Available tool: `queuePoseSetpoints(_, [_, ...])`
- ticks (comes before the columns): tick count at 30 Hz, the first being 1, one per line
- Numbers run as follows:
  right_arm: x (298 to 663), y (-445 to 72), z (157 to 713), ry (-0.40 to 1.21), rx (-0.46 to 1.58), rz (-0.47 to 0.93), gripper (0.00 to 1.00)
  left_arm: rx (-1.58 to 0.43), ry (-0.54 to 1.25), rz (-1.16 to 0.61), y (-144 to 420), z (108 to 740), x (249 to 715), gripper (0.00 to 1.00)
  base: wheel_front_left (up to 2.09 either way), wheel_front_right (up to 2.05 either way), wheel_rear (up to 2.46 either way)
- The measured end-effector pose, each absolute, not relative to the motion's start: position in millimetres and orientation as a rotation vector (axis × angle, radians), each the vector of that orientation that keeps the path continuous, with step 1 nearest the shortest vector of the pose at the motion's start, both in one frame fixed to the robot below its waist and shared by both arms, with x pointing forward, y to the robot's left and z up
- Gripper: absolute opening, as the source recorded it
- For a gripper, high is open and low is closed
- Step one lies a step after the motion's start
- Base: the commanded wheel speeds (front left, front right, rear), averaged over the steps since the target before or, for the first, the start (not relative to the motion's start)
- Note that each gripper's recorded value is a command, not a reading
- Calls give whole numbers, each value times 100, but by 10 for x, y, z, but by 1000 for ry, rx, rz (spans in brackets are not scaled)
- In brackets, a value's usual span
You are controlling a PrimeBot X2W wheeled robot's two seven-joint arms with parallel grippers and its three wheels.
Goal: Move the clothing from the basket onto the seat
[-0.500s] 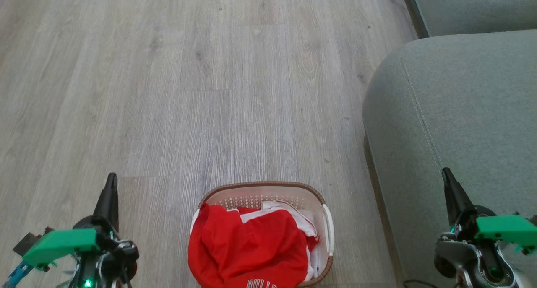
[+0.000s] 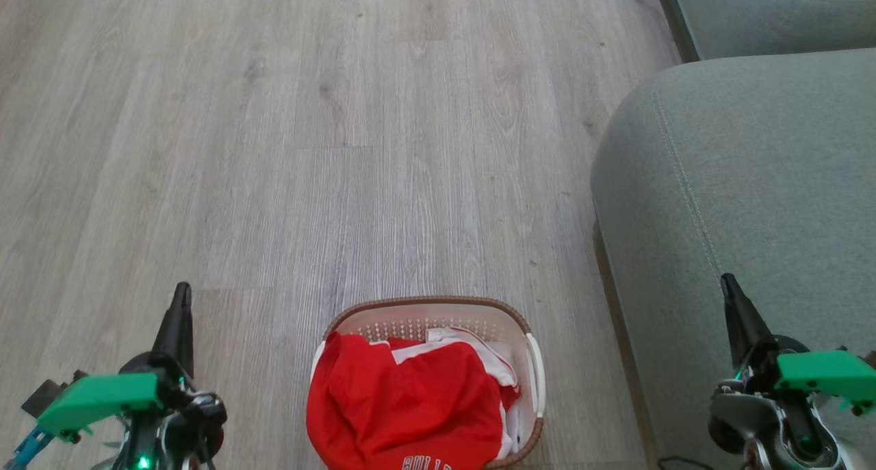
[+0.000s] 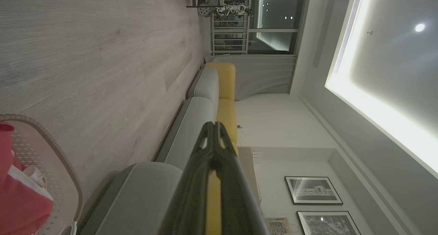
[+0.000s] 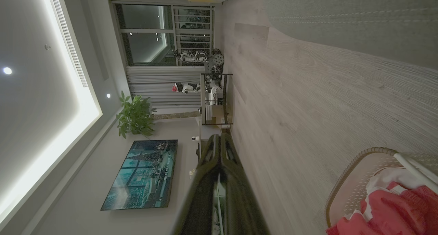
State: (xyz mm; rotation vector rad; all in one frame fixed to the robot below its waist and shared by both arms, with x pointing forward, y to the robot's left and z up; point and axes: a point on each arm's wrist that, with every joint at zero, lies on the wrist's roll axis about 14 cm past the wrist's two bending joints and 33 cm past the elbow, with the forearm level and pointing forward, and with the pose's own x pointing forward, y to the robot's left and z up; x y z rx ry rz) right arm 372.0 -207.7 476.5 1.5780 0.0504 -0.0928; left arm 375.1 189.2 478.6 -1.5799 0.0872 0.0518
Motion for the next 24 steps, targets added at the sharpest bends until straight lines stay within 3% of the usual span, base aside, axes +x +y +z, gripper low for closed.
queuePoseSetpoints(24, [3720, -2077, 4765, 50, 1578, -93, 0, -1580, 87, 52, 1892, 4786, 3751, 0, 0, 0, 0])
